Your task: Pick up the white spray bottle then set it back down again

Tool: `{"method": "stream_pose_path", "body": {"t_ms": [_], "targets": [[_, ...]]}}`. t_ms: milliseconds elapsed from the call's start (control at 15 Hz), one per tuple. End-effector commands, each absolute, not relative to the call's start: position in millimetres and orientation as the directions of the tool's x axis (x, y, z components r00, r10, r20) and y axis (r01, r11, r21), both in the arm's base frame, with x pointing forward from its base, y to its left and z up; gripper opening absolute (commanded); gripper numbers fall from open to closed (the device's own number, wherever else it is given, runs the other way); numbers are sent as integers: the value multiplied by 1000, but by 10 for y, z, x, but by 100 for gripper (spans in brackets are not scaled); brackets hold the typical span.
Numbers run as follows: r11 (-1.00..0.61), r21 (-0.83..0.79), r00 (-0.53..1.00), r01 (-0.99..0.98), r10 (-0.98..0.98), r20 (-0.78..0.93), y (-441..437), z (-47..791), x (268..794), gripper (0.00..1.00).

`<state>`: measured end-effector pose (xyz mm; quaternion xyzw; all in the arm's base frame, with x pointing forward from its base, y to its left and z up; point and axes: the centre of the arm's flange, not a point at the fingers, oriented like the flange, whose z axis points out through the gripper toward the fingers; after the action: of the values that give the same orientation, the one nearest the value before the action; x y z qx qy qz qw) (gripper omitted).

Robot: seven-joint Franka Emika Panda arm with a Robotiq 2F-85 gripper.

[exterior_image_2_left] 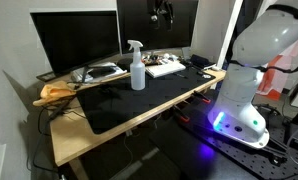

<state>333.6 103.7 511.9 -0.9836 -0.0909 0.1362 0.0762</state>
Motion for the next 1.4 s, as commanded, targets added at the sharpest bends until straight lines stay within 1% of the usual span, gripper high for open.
{"method": "stream_pose_path", "body": {"t_ms": [0,267,467,600,1000,1333], "targets": [[-967,-220,950,129,184,-253,1043,5103,3324,100],[-935,-354,962,33,125,-241,963,5115,3251,100],[-880,-470,968,-63,62,-245,730,5126,3202,100],[-845,-519,968,-126,10,-251,542,5130,3181,100],[-746,-599,945,-290,-124,-303,-120,5139,3346,100],[-665,-634,907,-394,-171,-384,-427,5075,3702,100]]}}
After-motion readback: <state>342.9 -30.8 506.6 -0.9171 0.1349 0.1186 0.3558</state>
